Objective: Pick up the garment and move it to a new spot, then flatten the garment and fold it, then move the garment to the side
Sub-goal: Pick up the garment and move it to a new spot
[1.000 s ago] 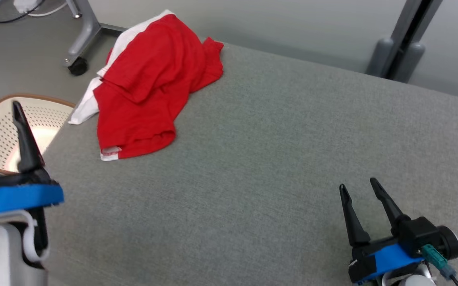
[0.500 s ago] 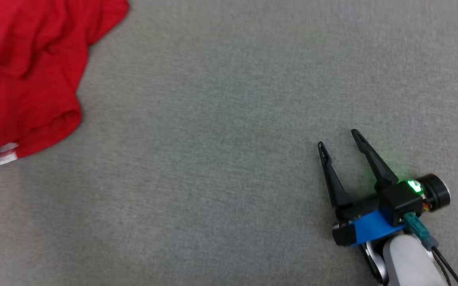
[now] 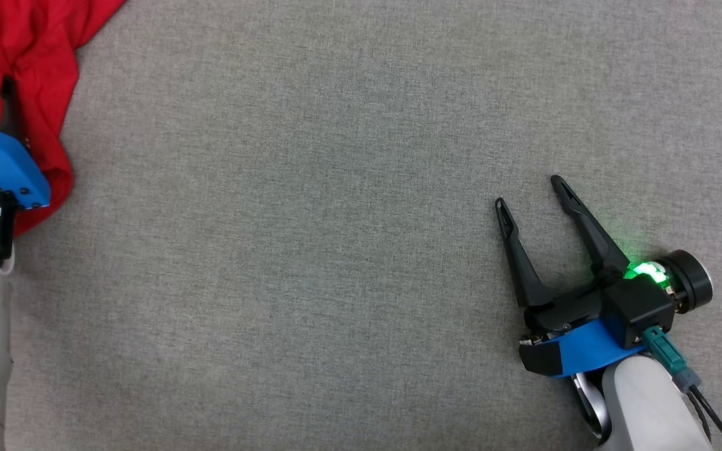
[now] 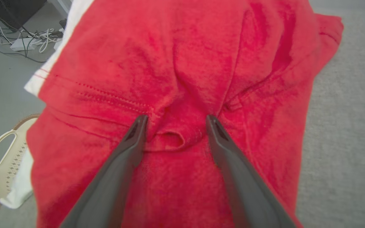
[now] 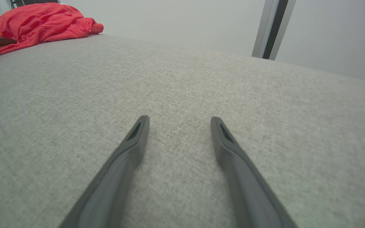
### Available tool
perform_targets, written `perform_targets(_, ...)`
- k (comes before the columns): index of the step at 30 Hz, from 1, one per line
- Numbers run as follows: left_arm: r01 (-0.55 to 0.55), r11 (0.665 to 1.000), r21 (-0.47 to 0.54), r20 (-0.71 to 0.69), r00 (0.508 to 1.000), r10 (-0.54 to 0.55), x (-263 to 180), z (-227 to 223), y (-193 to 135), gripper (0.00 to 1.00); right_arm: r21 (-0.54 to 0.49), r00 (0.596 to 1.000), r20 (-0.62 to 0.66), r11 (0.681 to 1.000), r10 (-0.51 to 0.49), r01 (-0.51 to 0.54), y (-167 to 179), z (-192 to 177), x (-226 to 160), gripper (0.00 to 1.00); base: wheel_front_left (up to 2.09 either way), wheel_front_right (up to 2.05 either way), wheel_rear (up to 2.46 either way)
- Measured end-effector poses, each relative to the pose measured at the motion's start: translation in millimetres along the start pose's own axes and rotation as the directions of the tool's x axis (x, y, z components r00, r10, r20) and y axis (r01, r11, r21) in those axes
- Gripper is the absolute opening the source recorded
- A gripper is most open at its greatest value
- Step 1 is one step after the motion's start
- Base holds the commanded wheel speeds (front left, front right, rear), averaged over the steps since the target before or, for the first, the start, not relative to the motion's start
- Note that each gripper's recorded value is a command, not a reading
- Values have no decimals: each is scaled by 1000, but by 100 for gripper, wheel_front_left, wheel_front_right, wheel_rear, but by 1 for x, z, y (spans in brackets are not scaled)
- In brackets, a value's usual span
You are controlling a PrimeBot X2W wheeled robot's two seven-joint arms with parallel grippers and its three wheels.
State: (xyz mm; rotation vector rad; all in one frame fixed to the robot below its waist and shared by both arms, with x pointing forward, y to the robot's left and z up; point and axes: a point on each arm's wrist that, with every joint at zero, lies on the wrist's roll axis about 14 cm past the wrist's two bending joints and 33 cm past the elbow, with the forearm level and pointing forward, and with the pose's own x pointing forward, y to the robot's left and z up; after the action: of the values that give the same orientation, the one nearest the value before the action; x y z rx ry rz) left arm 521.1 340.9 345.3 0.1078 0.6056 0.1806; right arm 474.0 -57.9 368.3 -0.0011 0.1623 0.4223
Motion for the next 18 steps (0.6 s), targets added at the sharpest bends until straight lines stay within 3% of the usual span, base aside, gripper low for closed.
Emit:
perform_targets(4,33,999,-1,-14,999,-33,3,-1,-11,100,4,1000,1,1000,3,-3,1,0,1,100,0,0,0)
perform_targets(5,38,999,-3,-22,999,-38,3,-3,-11,86,4,1000,1,1000,4,-4,1,0,1,100,0,0,0)
perform_targets(6,40,999,-2,-26,999,-40,3,-4,-11,54,5,1000,2,1000,4,-4,1,0,1,100,0,0,0)
perform_targets(9,41,999,2,-27,999,-40,2,-4,-8,0,6,1000,2,1000,3,-3,0,0,2,100,0,0,0)
perform_targets(18,20,999,32,90,996,-22,-24,25,17,0,6,1000,13,1000,13,-13,5,12,-1,100,0,0,0)
